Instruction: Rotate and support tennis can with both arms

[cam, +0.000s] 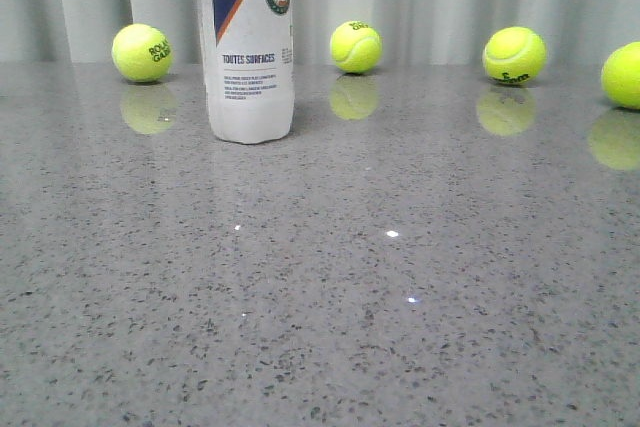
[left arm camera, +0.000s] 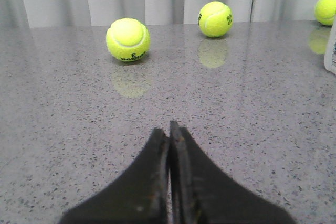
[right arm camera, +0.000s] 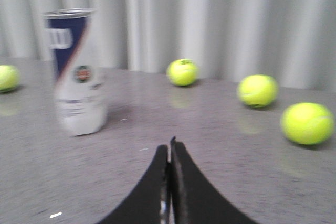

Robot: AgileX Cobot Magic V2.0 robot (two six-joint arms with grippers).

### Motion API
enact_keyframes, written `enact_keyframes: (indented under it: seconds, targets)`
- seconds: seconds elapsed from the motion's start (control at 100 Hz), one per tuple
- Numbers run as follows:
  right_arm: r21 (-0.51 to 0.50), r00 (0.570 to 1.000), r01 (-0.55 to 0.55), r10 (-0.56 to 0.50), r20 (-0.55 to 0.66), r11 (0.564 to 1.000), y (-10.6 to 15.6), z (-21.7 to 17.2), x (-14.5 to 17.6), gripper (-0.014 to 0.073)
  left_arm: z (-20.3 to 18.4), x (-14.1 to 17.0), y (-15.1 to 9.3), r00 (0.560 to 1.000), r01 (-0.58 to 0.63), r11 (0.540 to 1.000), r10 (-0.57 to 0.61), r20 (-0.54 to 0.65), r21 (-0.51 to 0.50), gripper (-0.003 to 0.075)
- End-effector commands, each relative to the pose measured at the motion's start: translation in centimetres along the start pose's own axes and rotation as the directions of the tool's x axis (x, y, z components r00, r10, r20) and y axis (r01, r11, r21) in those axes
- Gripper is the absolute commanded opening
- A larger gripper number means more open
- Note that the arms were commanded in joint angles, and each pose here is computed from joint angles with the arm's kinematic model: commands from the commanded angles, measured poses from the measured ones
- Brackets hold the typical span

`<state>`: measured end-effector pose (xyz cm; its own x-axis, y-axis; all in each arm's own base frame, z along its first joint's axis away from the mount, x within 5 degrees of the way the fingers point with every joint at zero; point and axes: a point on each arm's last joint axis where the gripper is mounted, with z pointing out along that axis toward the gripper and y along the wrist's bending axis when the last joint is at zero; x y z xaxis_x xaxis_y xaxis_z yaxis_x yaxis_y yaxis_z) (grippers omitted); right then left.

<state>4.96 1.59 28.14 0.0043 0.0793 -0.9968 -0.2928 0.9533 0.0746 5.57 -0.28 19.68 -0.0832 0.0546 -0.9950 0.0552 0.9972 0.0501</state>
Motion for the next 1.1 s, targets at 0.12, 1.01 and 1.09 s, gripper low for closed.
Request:
enact_keyframes:
  seconds: [0.12,1.01,1.09]
  targets:
    - [0.264,0.987,0.076,-0.11,0.116,0.962,-1.8,0.6,1.7,-0.0062,0.0,0.6,-0.1,0.998,0.013,1.0,-0.013,0.064,0.006,-0.0019]
    - [0.376,0.991,0.048,-0.092,0.099,0.925,-2.7,-0.3,7.2,-0.0062,0.0,0.6,-0.1,0.998,0.013,1.0,-0.013,0.066,0.006,-0.0019]
    - [0.376,0.991,0.048,-0.092,0.099,0.925,-2.7,-0.3,7.1,-0.0062,0.0,0.6,-0.1,0.998,0.013,1.0,-0.013,0.066,0.006,-0.0019]
